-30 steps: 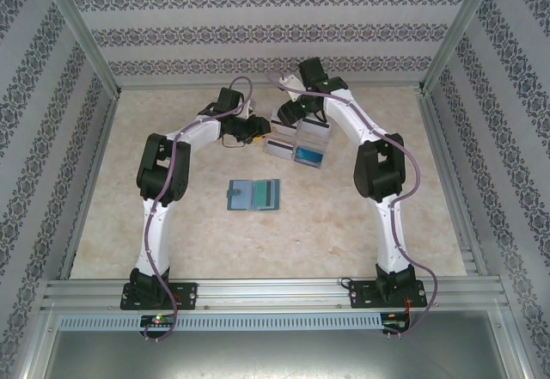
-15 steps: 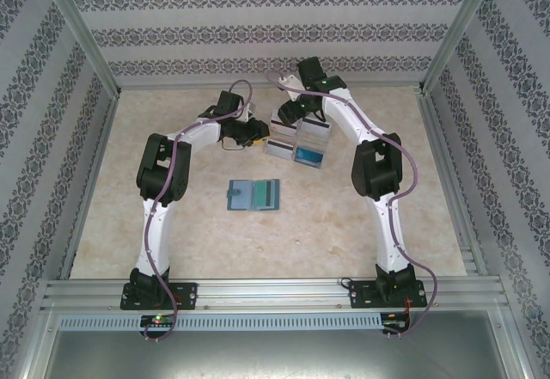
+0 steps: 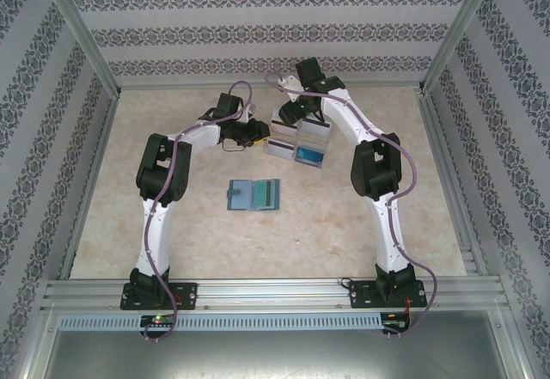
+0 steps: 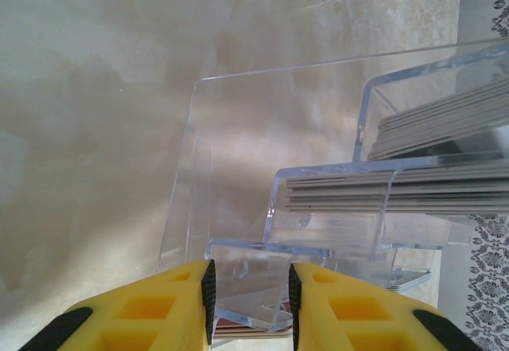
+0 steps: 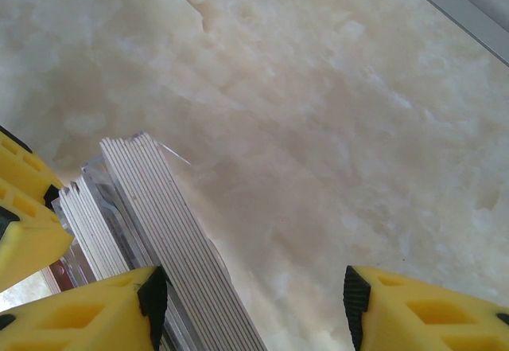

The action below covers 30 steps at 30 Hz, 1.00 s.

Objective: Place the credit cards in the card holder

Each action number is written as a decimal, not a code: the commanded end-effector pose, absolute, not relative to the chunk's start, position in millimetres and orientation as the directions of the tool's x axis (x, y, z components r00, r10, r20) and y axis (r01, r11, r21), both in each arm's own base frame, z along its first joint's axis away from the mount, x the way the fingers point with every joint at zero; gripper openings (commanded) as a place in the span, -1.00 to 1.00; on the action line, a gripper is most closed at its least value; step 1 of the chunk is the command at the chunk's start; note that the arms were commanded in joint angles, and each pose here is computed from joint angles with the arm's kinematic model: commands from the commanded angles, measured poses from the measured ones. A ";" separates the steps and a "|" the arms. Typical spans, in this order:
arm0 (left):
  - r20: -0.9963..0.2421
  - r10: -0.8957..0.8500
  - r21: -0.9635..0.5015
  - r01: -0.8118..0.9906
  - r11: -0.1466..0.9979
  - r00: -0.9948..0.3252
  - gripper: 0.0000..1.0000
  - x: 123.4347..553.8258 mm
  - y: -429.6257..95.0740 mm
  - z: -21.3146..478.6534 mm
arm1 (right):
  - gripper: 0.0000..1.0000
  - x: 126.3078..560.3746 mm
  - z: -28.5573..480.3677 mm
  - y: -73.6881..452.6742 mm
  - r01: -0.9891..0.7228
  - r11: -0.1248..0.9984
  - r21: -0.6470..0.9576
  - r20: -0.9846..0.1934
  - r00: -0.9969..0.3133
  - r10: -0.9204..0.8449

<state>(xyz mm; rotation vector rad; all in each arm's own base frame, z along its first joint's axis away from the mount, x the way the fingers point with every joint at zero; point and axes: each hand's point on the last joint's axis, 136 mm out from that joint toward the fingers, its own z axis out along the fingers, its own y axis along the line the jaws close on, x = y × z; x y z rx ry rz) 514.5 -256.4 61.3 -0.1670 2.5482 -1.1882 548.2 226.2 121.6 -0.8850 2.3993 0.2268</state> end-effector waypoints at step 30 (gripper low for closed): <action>-0.185 -0.233 -0.747 -0.018 0.665 -0.955 -0.39 499.5 -254.9 47.8 | 0.13 564.3 167.6 209.6 -0.576 0.817 -0.026 -0.660 -0.603 -0.447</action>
